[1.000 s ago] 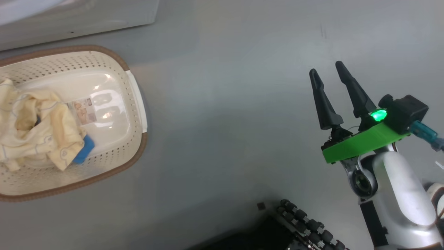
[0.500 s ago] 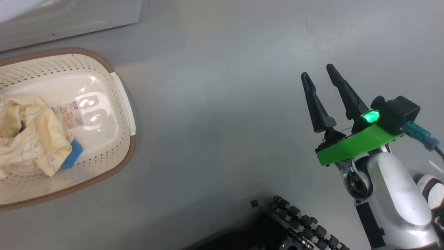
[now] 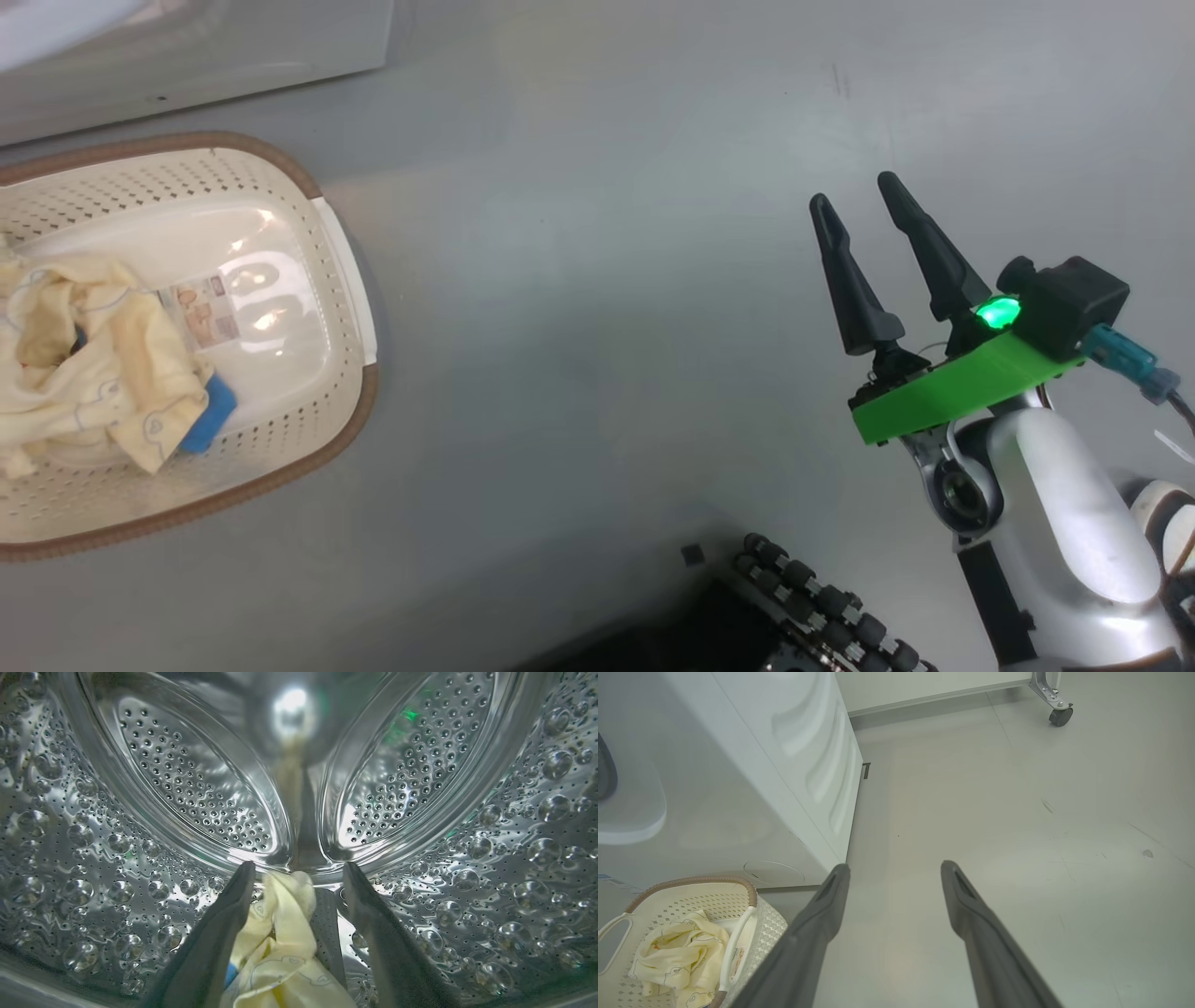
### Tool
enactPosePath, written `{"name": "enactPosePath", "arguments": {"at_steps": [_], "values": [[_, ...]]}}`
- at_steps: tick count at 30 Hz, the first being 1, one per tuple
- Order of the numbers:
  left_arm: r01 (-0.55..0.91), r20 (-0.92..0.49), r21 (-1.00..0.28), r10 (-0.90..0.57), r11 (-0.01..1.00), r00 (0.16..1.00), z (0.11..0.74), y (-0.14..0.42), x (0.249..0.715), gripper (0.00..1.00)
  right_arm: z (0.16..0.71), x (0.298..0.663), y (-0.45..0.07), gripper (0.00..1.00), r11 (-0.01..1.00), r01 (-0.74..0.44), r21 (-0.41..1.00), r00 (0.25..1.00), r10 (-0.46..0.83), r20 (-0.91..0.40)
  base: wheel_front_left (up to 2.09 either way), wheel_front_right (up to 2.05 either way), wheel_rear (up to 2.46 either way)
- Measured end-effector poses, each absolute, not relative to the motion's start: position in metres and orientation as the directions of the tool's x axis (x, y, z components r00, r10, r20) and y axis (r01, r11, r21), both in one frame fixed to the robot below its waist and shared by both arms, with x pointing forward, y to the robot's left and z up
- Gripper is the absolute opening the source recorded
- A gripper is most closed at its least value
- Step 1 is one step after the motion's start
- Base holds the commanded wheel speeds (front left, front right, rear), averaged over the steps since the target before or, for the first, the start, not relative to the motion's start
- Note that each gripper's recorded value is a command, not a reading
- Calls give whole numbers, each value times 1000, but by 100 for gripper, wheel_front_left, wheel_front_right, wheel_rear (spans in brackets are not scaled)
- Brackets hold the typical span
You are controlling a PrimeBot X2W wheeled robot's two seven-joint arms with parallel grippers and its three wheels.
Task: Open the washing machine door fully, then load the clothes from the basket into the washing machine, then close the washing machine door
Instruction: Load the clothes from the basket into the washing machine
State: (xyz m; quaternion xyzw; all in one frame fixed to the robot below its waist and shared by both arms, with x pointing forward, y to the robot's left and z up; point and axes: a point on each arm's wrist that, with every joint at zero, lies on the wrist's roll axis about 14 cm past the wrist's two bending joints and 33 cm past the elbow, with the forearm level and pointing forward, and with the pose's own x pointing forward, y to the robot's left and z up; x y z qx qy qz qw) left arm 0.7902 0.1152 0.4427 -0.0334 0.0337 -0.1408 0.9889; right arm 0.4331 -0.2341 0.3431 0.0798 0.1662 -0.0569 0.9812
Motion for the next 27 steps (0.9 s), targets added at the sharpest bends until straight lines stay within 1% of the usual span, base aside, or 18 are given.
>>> {"name": "enactPosePath", "arguments": {"at_steps": [4,9,16,20,21,27], "values": [[289,-50,-71,-292,955,955,452,113,784,100,350,438,-234,100,982,129,135,946,-81,-313,0,0,0],[301,-93,-80,-308,950,947,445,111,766,100,362,443,-234,100,986,117,121,957,-79,-279,0,0,0],[311,-155,-100,-324,945,933,434,115,728,100,382,452,-226,100,991,81,110,973,-55,-222,0,0,0],[318,-171,-113,-334,941,927,436,117,703,100,392,453,-218,100,993,55,106,980,-33,-198,0,0,0],[318,-171,-113,-334,941,927,436,117,703,100,392,453,-218,100,993,55,106,980,-33,-198,0,0,0],[324,-180,-113,-340,939,923,443,126,662,100,406,451,-206,100,994,22,108,986,-4,-165,0,0,0]]}}
